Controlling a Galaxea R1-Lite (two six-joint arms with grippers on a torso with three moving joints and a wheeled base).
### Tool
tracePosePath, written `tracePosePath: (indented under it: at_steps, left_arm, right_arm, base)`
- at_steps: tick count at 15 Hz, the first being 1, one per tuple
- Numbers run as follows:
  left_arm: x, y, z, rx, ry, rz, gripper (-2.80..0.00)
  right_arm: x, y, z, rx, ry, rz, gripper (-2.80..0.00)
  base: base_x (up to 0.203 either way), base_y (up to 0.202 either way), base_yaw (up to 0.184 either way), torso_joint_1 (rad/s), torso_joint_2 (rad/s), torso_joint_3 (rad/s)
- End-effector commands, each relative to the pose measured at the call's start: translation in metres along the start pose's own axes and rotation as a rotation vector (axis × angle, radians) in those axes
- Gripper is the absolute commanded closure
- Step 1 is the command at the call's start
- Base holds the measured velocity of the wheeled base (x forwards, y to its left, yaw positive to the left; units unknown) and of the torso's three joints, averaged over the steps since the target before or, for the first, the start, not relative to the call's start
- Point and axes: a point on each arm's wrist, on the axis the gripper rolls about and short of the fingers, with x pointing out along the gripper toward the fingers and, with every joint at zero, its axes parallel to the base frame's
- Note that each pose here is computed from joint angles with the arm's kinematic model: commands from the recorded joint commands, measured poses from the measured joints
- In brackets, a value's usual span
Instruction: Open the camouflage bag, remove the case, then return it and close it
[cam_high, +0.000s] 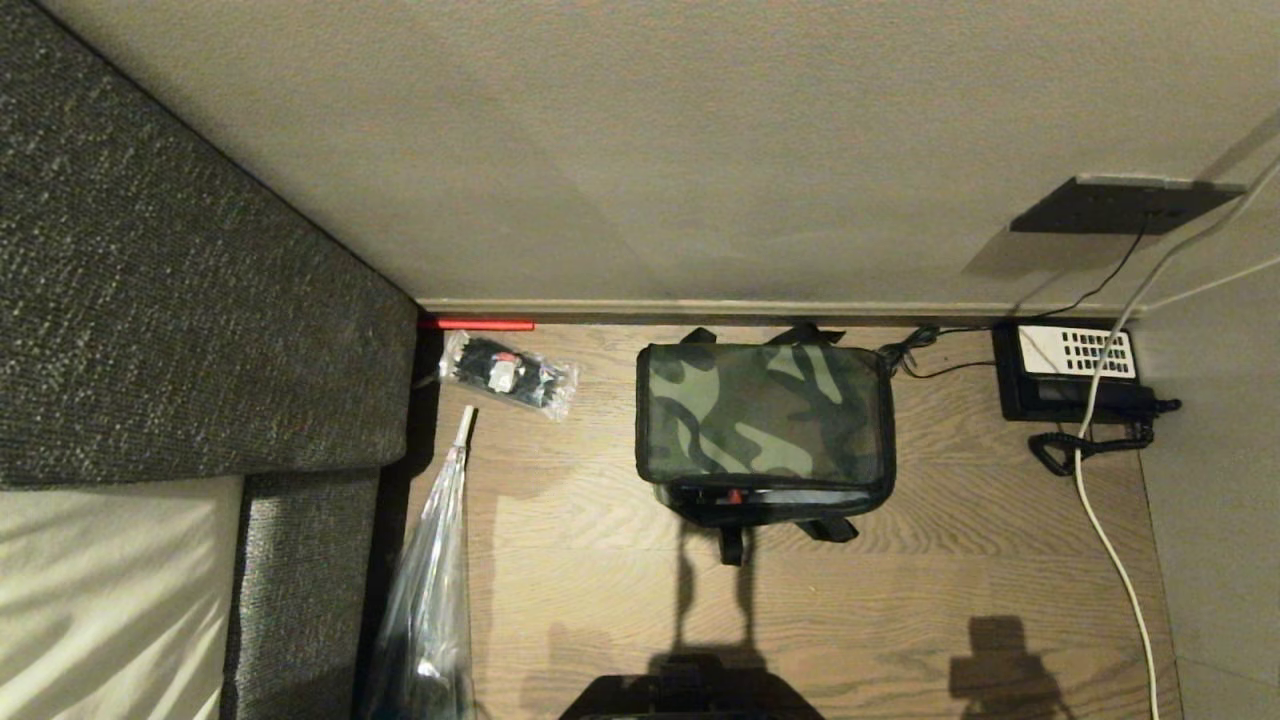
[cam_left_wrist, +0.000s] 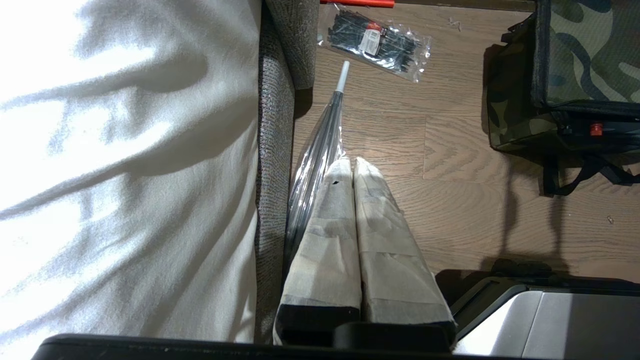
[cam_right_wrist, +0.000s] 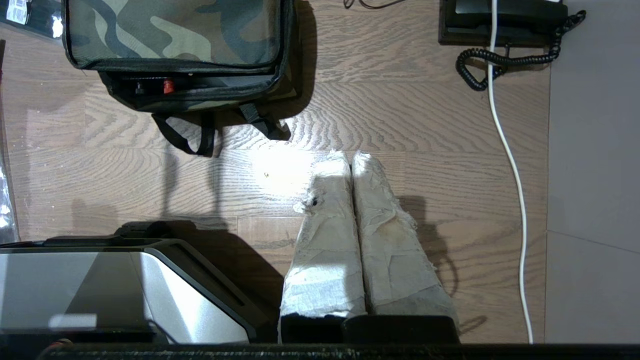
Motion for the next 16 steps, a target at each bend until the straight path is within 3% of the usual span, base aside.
tracePosePath:
  at_steps: [1, 12, 16]
  left_arm:
    - [0.0000, 0.0000, 0.0000, -0.001, 0.000, 0.001, 0.00]
    - [0.0000, 0.0000, 0.0000, -0.004, 0.000, -0.001, 0.00]
    - [0.0000, 0.0000, 0.0000, 0.002, 0.000, 0.001, 0.00]
  right_arm:
    - [0.0002, 0.0000, 0.0001, 0.000, 0.005, 0.000, 0.00]
    - [0.0002, 0.0000, 0.0001, 0.000, 0.005, 0.000, 0.00]
    - [0.0002, 0.0000, 0.0001, 0.000, 0.005, 0.000, 0.00]
  base:
    - [0.000, 0.000, 0.000, 0.000, 0.00, 0.000]
    - [0.000, 0.000, 0.000, 0.000, 0.00, 0.000]
    - [0.000, 0.000, 0.000, 0.002, 0.00, 0.143]
